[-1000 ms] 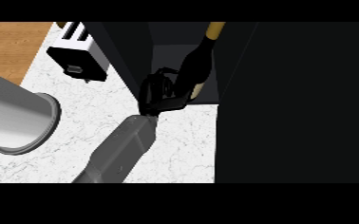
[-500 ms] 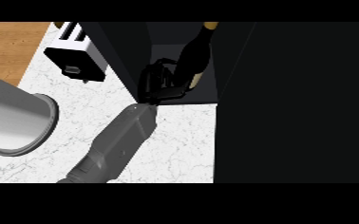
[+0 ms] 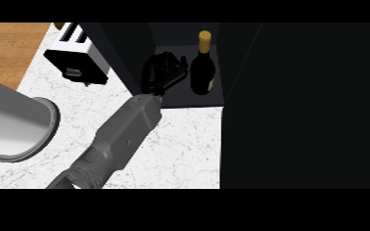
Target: Pick up the wine, place it into the cabinet and close the cabinet
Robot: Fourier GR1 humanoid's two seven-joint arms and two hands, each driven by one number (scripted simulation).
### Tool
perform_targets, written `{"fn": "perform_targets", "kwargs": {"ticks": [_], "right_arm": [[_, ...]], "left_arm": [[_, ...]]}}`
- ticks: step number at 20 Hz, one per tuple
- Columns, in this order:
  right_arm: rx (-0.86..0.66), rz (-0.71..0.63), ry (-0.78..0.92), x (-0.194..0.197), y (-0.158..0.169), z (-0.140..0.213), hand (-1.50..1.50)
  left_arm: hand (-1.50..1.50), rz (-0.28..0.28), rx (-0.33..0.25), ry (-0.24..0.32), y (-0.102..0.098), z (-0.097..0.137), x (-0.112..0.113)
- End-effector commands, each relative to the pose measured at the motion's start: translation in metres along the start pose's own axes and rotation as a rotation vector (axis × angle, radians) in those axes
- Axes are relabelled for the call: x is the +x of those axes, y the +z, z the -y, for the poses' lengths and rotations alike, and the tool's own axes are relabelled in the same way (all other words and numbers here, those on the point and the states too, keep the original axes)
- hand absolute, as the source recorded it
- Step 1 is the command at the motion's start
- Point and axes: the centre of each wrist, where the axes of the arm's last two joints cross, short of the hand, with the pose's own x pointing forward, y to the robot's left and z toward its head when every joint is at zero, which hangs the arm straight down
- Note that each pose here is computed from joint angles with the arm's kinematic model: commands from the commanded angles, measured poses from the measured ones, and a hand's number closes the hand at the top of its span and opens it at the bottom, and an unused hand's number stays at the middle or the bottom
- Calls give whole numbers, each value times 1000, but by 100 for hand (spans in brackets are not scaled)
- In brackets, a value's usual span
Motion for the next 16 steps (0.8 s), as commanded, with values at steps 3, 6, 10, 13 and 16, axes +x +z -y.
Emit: {"fn": "perform_targets", "kwargs": {"ticks": [3, 6, 10, 13, 16], "right_arm": [[38, 14, -5, 11, 3, 3, -150], [5, 18, -9, 0, -13, -3, -150], [36, 14, 14, 13, -4, -9, -150], [8, 12, -14, 8, -3, -9, -150], [1, 12, 4, -5, -16, -3, -150]], "left_arm": [[150, -22, 58, -17, -5, -11, -1], [150, 4, 67, -26, 5, -20, -12], [150, 28, 115, -18, 0, -20, -8], [150, 82, 115, -12, -1, -18, -6], [-150, 145, 112, -36, 5, -26, -14]]}}
